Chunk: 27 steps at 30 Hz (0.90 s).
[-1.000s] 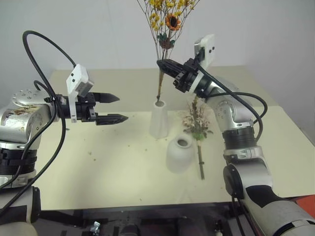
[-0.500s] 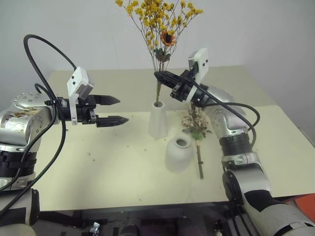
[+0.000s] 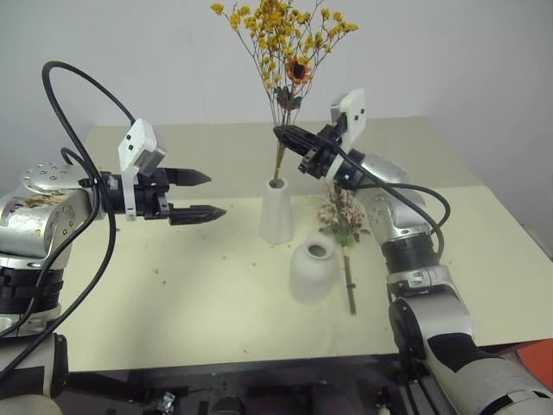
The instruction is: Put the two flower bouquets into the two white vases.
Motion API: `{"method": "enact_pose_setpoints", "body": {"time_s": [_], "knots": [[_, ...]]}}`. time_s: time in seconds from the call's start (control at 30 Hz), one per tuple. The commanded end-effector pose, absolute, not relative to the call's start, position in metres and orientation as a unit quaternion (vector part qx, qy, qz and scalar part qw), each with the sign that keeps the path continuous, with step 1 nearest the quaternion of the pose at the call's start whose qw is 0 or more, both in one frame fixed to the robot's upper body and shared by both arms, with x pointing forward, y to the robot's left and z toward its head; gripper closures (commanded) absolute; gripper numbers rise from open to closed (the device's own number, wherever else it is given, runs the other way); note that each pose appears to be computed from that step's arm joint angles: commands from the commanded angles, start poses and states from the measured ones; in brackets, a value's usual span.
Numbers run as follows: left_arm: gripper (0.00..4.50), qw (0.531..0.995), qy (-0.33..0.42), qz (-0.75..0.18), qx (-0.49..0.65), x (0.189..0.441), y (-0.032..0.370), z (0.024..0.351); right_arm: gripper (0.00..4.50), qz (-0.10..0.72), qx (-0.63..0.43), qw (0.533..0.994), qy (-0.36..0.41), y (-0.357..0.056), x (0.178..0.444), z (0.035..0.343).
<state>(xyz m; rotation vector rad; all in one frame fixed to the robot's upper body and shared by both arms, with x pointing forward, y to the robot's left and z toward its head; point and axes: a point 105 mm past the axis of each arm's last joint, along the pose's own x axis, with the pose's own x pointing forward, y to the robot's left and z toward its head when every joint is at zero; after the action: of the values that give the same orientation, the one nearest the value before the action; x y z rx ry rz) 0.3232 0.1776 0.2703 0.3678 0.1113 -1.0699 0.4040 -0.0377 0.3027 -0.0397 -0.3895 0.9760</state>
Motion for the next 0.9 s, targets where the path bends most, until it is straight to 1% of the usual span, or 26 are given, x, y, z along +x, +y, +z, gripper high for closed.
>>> {"method": "enact_pose_setpoints", "body": {"time_s": [0.03,0.4,0.9], "knots": [[0.0,0.843,0.029,-0.505,0.183,0.319,0.178,0.284,4.46,0.467,-0.014,0.863,-0.193,-0.038,0.402,0.314],[0.0,0.842,0.03,-0.507,0.181,0.322,0.179,0.282,4.46,0.465,-0.012,0.862,-0.202,-0.04,0.4,0.321],[0.0,0.844,0.033,-0.504,0.182,0.319,0.182,0.28,4.46,0.468,-0.032,0.869,-0.16,-0.027,0.406,0.28]]}}
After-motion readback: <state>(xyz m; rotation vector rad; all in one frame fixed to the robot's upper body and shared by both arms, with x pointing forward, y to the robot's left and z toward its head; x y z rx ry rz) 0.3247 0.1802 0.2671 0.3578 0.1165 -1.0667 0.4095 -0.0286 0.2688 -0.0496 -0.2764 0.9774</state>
